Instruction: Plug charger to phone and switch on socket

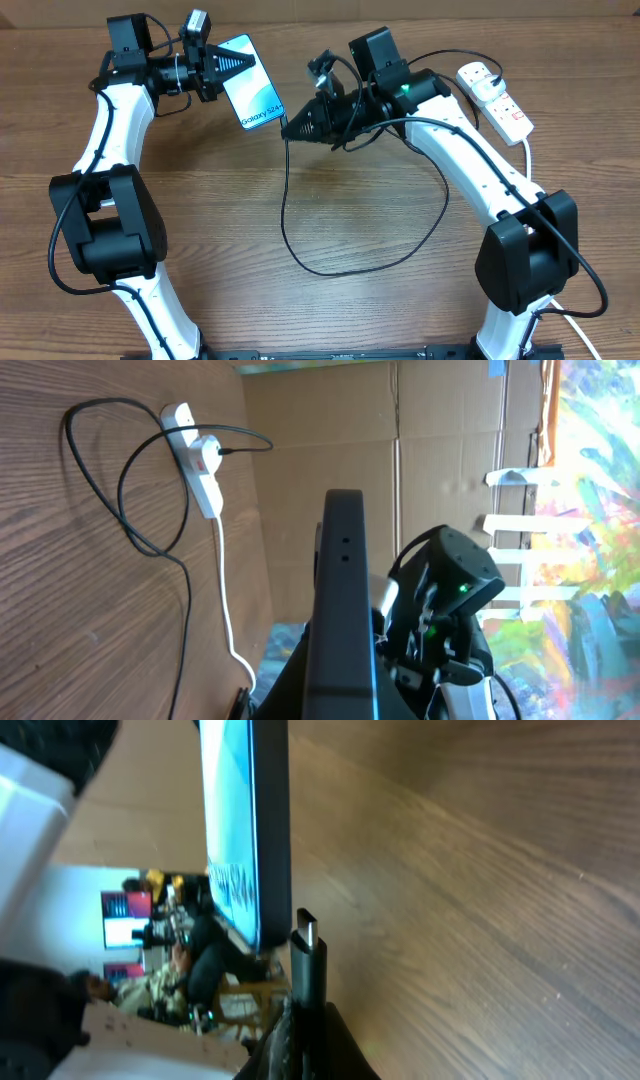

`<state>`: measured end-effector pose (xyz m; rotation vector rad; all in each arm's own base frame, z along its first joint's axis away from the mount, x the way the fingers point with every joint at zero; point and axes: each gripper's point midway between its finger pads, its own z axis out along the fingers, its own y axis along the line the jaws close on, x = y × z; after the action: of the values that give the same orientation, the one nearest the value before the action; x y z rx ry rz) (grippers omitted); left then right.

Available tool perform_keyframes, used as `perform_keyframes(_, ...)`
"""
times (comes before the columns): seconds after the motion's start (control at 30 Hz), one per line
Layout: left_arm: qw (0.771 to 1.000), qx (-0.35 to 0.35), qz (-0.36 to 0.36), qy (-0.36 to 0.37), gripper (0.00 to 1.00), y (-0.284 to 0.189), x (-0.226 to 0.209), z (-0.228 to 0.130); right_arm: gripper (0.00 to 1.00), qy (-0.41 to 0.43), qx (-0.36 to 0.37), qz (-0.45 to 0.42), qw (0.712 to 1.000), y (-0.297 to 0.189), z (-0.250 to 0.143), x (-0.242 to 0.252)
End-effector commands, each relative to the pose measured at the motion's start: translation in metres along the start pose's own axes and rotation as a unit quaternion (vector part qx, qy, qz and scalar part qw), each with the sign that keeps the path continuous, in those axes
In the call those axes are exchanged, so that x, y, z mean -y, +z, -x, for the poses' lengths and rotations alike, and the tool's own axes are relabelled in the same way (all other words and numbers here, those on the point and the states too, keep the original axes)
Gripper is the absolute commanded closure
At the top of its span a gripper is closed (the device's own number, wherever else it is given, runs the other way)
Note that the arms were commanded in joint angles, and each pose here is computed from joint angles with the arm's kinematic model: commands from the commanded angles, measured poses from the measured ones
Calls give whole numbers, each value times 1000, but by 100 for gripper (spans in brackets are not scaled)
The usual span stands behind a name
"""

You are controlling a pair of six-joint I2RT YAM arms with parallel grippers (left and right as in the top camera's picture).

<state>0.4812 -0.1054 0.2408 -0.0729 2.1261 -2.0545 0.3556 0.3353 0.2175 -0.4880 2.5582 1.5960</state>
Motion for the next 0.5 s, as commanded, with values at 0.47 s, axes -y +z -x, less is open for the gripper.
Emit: perform_keyframes(0.47, 999, -23, -19, -34, 96, 6, 14, -7, 96, -128, -56, 36, 990, 15, -35, -29)
